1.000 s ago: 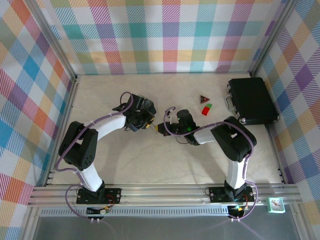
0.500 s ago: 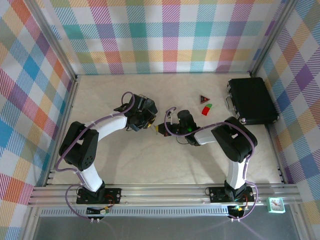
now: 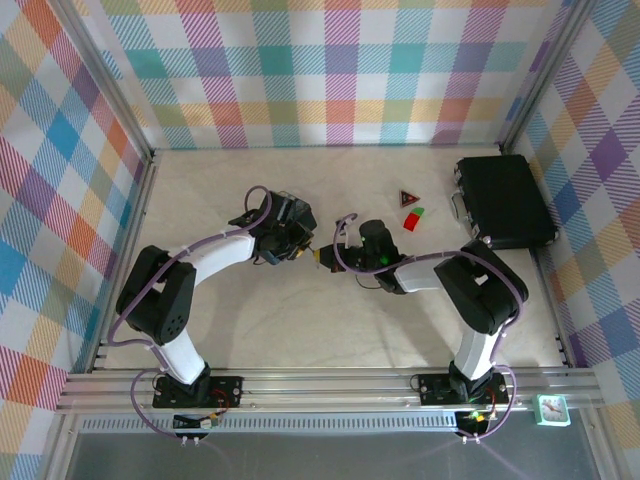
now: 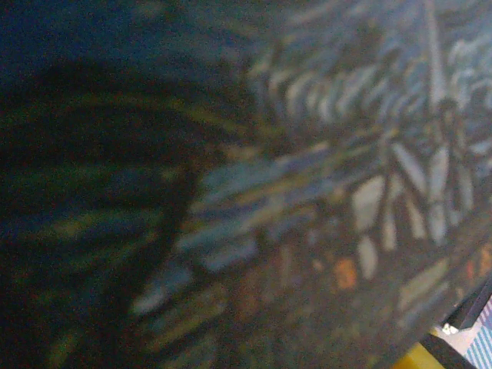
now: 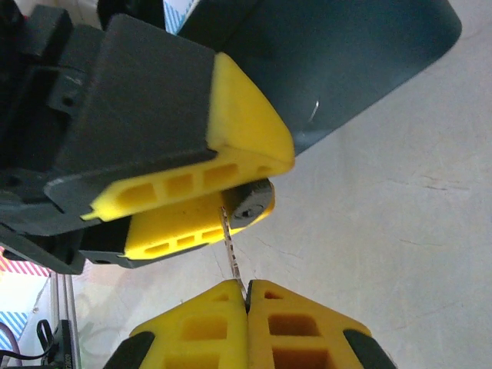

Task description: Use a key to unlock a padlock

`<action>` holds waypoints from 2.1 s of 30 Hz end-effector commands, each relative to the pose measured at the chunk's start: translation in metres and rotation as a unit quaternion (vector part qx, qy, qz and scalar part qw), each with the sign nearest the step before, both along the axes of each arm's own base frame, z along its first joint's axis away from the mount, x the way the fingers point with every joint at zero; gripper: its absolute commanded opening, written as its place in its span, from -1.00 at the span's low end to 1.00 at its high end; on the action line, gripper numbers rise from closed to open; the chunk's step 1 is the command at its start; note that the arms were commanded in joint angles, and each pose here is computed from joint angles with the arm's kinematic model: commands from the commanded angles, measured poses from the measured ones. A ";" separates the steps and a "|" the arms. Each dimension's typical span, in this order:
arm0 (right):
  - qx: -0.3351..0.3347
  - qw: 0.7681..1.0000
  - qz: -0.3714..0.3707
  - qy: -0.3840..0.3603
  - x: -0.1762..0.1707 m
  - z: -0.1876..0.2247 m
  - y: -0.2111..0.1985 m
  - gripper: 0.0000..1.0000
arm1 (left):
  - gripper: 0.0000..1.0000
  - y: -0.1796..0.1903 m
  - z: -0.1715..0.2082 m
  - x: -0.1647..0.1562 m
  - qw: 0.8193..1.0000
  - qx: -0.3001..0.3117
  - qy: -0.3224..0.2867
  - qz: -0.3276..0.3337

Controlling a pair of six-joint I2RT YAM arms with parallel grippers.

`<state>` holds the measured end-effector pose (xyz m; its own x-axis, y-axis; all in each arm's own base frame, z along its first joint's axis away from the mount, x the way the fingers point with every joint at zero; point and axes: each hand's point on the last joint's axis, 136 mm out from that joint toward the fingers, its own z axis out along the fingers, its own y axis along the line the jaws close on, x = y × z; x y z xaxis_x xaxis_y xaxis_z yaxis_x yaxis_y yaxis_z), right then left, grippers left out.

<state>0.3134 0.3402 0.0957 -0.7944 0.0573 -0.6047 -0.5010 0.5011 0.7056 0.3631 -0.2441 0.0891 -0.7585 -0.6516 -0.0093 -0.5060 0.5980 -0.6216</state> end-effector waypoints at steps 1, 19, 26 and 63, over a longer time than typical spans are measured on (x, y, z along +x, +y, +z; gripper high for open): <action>0.002 1.000 0.007 -0.012 -0.004 0.004 0.002 -1.00 | -0.63 -0.007 0.022 0.002 0.999 -0.017 -0.029 -0.008; 0.000 1.000 -0.001 -0.001 -0.009 -0.005 -0.004 -1.00 | -0.62 -0.009 0.029 -0.001 0.999 -0.032 -0.029 -0.007; 0.008 1.000 0.005 -0.027 -0.012 0.010 -0.006 -1.00 | -0.62 -0.012 0.025 -0.009 0.998 -0.053 0.003 -0.019; 0.036 0.998 0.024 -0.045 0.000 0.018 0.007 -1.00 | -0.64 -0.005 0.023 -0.013 0.997 -0.075 0.021 -0.028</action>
<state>0.3062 0.3407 0.1023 -0.7546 0.0436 -0.6548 -0.5663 0.4609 0.6833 0.3544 -0.2443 0.1020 -0.7849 -0.6097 0.1110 -0.5155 0.5430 -0.6628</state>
